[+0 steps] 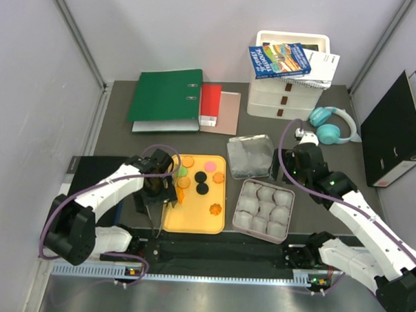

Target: Pack the cookies

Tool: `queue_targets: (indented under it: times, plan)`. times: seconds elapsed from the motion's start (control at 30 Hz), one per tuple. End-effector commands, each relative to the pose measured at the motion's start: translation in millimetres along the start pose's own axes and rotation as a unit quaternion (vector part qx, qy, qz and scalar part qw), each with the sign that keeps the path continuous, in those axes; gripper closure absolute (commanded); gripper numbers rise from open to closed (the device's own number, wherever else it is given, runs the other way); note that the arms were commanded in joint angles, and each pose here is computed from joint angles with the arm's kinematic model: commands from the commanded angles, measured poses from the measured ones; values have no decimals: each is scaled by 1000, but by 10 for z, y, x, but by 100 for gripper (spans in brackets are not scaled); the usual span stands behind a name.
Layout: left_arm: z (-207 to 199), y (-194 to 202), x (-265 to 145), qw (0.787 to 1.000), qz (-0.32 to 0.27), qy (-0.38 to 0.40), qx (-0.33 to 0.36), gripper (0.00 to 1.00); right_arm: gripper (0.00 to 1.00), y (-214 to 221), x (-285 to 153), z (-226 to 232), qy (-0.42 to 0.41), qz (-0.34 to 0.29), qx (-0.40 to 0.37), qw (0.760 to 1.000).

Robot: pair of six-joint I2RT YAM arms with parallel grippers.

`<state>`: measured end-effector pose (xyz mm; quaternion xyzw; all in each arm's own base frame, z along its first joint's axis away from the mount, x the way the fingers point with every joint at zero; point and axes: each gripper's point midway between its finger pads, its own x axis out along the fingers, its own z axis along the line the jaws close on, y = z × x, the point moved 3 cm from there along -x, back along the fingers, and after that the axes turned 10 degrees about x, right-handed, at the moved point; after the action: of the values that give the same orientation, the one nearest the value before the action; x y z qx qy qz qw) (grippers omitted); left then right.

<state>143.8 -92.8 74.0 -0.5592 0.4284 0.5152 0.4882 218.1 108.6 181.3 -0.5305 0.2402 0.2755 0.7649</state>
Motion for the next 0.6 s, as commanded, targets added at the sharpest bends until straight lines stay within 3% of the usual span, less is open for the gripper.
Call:
queue_targets:
  times: [0.0,0.57]
  plan:
    - [-35,17,74,1000,2,1,-11,1,1,-16,-4,27,-8,-10,-3,1000]
    - [40,-77,-226,999,-29,-19,-20,1,1,-6,107,74,-10,-1,-6,1000]
